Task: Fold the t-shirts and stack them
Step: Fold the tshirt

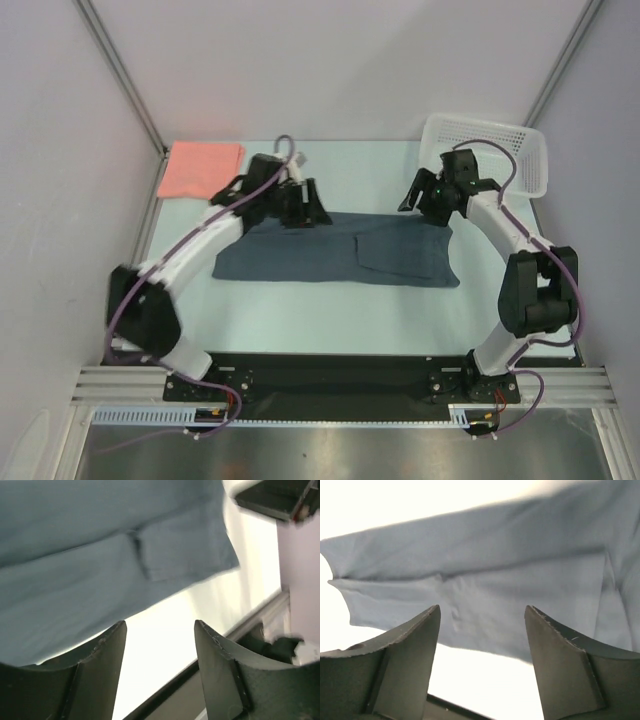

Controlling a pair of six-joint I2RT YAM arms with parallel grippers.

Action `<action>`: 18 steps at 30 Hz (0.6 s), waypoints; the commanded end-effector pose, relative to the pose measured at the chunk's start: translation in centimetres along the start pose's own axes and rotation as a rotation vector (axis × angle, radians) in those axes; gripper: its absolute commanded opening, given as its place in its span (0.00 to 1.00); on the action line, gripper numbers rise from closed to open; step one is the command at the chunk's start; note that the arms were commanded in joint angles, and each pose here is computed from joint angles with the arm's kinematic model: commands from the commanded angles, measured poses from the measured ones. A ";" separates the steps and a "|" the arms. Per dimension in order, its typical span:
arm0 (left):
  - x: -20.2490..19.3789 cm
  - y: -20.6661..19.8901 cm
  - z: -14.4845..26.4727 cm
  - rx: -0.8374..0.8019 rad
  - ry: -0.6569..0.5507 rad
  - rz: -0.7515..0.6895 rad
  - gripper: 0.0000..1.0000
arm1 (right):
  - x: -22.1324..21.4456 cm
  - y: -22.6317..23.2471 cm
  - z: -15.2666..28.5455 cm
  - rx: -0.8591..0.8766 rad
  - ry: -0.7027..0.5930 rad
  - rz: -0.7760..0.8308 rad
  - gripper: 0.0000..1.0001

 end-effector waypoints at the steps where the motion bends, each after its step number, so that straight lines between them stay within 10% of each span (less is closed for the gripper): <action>1: -5.1 6.8 6.8 0.384 -0.034 0.153 0.62 | -2.3 -2.8 1.4 -0.221 0.007 -0.096 0.75; 9: -12.6 17.0 11.5 0.624 -0.215 0.654 0.56 | -5.1 2.0 1.8 -0.050 0.057 -0.225 0.82; 18: -15.2 23.6 11.5 0.740 -0.147 0.781 0.60 | -7.1 -2.8 3.6 -0.096 0.083 -0.278 0.82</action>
Point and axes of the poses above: each gripper's point midway between its finger pads, its own z axis back along the fingers, its own y axis along the line the jaws close on, x = y × z, the point moved 3 cm from there along z, back along the fingers, and after that the axes turned 12 degrees about -z, right-handed, at the moved point
